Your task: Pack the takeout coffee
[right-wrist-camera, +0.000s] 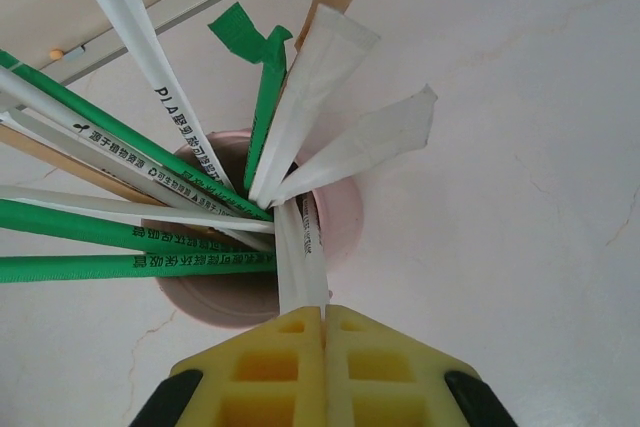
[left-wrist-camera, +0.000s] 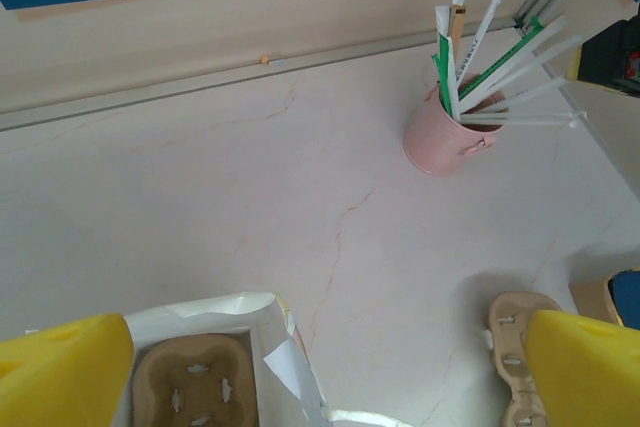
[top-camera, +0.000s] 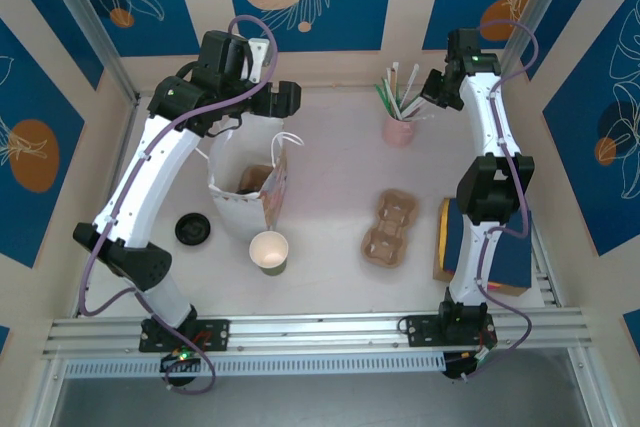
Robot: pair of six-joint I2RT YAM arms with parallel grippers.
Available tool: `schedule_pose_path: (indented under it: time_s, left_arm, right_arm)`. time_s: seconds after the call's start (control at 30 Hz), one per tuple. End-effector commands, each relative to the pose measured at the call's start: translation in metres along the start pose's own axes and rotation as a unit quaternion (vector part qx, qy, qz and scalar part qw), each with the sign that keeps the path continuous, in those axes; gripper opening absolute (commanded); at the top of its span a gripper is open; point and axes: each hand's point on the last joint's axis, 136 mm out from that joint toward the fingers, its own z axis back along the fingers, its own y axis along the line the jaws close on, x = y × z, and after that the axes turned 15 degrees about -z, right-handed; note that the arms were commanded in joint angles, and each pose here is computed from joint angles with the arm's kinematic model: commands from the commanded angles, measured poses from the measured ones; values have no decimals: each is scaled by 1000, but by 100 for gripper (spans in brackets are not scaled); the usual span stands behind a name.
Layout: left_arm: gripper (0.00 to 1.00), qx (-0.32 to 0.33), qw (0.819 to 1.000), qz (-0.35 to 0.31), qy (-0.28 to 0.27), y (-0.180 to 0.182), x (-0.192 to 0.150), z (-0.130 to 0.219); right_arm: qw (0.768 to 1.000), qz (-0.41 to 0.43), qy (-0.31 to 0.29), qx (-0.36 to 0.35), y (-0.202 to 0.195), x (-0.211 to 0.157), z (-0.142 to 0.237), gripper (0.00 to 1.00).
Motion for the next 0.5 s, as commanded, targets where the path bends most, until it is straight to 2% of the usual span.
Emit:
schedule_pose_path:
  time_s: [0.0,0.47]
  left_arm:
    - [100,8,1000,-9,-14,1,5,22]
    - [100,17,1000,-5,-9,4,-3,29]
  right_arm:
    - [1000,10,-22,14,10,4,31,0]
    - [995,43,-78,44,32,3,92,0]
